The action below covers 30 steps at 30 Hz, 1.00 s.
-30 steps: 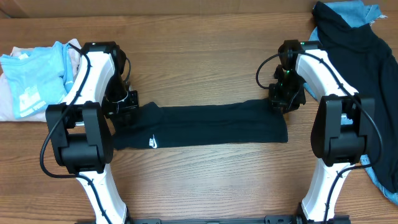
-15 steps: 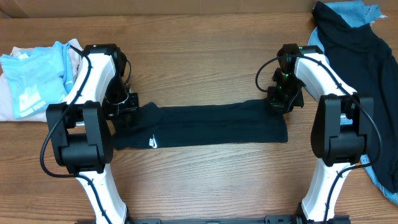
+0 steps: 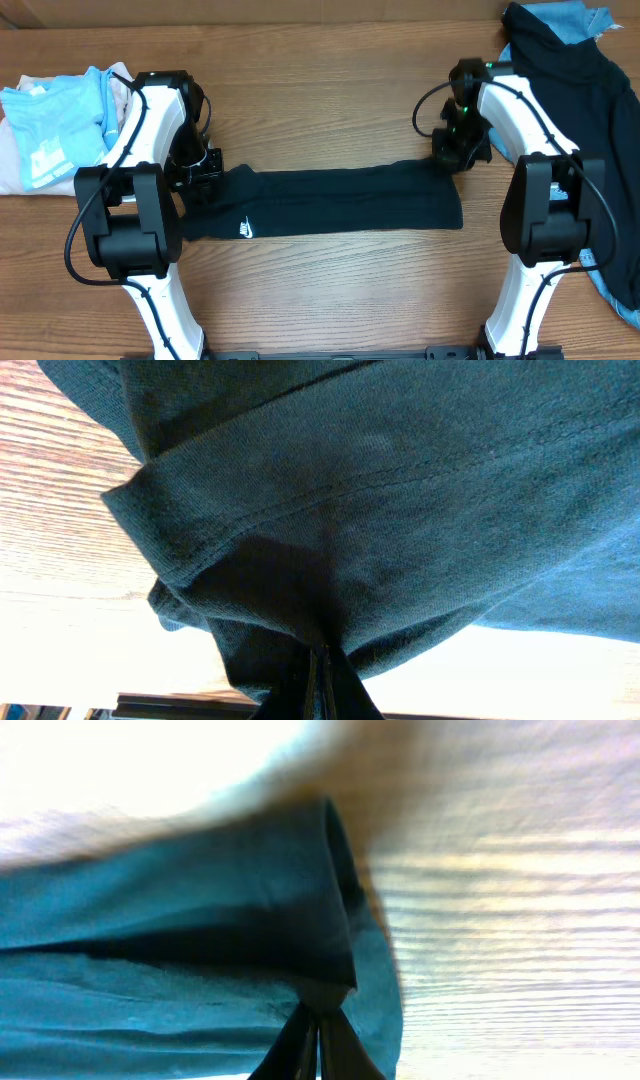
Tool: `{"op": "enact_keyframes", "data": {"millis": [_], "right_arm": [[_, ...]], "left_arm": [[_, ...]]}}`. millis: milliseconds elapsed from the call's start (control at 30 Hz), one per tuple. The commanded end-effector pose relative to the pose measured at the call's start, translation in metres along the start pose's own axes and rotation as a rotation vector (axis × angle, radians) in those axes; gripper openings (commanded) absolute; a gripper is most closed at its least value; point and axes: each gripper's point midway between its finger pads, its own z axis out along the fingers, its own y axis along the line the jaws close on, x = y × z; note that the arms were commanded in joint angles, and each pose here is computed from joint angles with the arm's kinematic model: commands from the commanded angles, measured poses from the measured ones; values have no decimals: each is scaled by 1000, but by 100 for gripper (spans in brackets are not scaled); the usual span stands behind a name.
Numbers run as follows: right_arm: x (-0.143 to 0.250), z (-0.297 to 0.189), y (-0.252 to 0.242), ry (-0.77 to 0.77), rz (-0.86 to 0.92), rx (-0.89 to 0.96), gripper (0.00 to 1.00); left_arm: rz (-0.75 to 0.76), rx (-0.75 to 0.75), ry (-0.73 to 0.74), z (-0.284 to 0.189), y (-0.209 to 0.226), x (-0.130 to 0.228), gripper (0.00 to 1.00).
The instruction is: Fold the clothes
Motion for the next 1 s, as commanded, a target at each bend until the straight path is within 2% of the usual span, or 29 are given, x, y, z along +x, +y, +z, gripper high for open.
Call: {"op": "enact_keyframes", "data": {"millis": [0,400,500,600,800,967], "right_arm": [[-17,-37,-1,-110,3,-6,4],[-20,-46,-8,-126,12,22,4],[-20,-46,-8,-126,12,22,4],[-20,-46,-8,-126,12,22,4],[-20,-46,-8,-126,12,22,4],[-20,-46,-8,-126,12,22,4]], "left_arm": [[25,-6,-11,-2,1,1,4],[28,16,-44,-2,-4,-7,4],[112,131,-84,-5,-25,-16,17],[167,203,-134,-8,-39,-27,23],[195,277,-201,-14,-53,-41,43],[196,285,-199,-14,-54,-41,50]]}}
